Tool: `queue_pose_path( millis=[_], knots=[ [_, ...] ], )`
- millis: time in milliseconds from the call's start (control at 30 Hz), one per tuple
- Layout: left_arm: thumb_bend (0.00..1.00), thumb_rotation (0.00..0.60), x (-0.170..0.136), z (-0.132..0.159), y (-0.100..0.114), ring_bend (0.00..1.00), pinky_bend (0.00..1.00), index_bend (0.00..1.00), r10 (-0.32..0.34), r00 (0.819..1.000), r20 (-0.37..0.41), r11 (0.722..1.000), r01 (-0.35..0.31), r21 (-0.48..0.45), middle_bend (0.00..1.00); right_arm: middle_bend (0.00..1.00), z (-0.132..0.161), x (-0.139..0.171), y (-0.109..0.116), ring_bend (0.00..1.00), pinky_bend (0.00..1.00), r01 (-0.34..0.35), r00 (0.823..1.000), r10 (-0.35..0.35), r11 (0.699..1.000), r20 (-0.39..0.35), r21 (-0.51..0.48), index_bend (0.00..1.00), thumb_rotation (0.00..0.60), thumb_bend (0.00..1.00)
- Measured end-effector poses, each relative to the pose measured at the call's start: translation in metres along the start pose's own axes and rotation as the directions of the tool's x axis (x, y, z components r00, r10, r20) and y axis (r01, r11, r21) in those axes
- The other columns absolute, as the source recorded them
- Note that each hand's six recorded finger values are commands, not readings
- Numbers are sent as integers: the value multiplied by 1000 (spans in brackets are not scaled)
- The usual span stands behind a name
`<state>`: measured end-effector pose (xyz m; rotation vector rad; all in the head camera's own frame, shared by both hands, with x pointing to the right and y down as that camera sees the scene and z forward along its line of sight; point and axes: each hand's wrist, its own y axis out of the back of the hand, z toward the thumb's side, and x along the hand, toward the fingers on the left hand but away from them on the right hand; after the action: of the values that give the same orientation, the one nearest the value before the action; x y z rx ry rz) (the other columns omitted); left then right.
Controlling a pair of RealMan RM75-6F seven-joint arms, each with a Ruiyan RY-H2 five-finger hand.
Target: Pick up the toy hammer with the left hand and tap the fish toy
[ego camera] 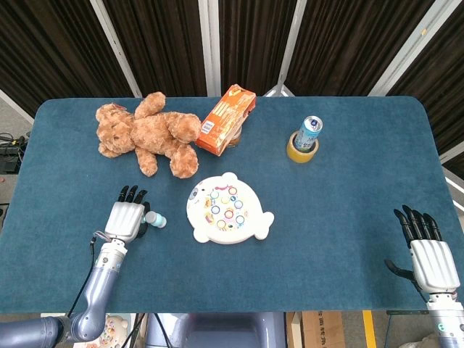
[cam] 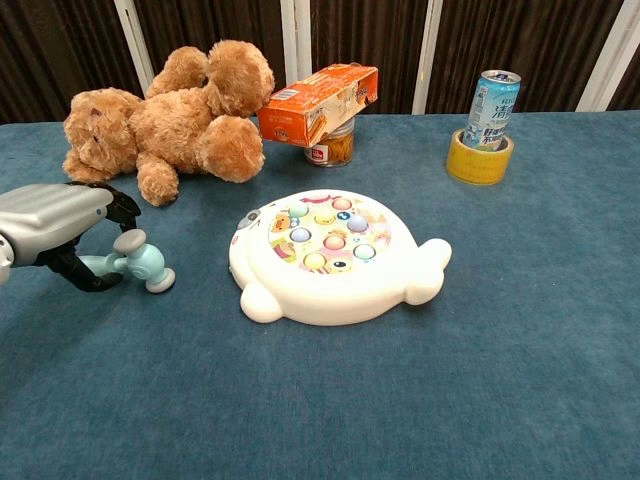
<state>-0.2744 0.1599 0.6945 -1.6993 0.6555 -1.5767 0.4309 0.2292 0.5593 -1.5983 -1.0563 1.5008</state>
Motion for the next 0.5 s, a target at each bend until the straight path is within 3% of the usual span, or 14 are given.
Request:
queue_pose_path(
  millis=[267,500],
  knots=[
    [395,600,1,1,-3,0,35,509,-3,1000,-2,1000,3,0,150,0,-1,0,0,0,0,-2,1000,2,1000,3,-2,0,600,181],
    [510,600,2,2,-3,8,70,537,1,1000,0,1000,-1,-6,196,0,0,0,0,0,0,-5,1000,5,1000,2,-6,0,600,180]
  ],
)
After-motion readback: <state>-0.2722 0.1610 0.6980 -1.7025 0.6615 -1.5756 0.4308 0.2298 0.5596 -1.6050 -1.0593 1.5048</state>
